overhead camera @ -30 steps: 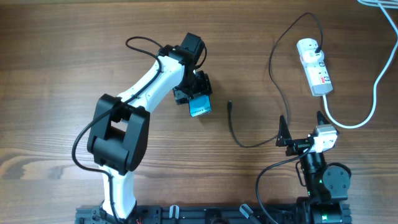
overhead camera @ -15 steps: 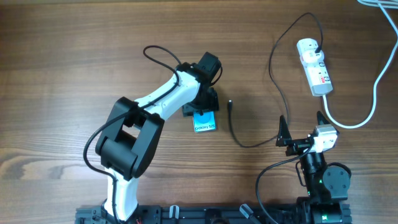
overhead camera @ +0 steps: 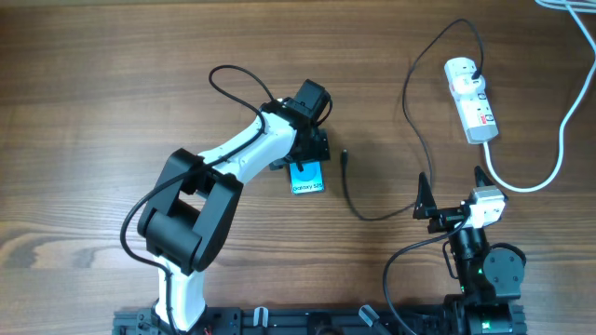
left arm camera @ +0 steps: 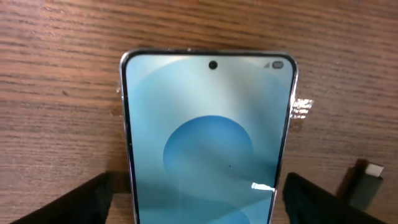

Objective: Plug charger to phone and switch on socket

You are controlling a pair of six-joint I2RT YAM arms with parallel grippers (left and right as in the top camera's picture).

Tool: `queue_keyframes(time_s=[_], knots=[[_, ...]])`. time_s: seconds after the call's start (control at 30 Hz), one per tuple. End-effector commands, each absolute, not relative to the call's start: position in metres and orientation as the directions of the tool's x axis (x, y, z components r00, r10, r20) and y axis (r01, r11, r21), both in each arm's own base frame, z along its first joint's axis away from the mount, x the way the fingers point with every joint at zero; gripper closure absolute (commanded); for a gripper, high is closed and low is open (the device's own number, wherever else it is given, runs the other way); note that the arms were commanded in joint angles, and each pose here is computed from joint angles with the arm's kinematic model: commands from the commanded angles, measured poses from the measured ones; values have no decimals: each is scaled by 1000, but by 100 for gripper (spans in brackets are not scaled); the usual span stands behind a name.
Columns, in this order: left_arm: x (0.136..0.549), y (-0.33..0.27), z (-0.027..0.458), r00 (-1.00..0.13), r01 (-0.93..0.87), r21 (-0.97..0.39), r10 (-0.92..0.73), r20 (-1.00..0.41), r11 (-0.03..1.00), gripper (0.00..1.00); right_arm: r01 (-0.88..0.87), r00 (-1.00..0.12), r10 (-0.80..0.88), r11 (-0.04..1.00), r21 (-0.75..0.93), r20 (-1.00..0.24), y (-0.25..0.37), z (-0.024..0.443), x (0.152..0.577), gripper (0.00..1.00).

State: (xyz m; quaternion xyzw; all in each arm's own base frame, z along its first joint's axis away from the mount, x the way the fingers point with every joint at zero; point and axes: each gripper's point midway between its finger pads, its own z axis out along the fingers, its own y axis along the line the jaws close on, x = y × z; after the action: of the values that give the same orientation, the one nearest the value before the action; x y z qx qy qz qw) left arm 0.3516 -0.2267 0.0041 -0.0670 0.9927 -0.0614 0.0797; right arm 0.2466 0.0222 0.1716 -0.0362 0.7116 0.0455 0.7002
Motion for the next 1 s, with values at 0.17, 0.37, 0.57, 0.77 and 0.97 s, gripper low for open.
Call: queue_keyframes(time_s=[0.17,0.37,0.57,0.77,0.97], knots=[[343,-230,-1,-971,-68,-16,-70,-229,998,9,-109,-9,2,994,3,-1000,21,173,246,0],[340,-227,-11,-973,-88,5,-85,-213,996,8,-109,-9,2,994,3,-1000,21,173,246,0],[337,-223,-26,-979,-95,31,-88,-184,995,29,-109,-9,3,994,4,-1000,21,173,246,0],[337,-223,-26,-979,-95,31,-87,-184,995,33,-109,-9,2,994,3,-1000,21,173,246,0],[338,-224,-20,-977,-95,20,-89,-195,995,35,-109,-9,2,994,3,-1000,21,173,246,0]])
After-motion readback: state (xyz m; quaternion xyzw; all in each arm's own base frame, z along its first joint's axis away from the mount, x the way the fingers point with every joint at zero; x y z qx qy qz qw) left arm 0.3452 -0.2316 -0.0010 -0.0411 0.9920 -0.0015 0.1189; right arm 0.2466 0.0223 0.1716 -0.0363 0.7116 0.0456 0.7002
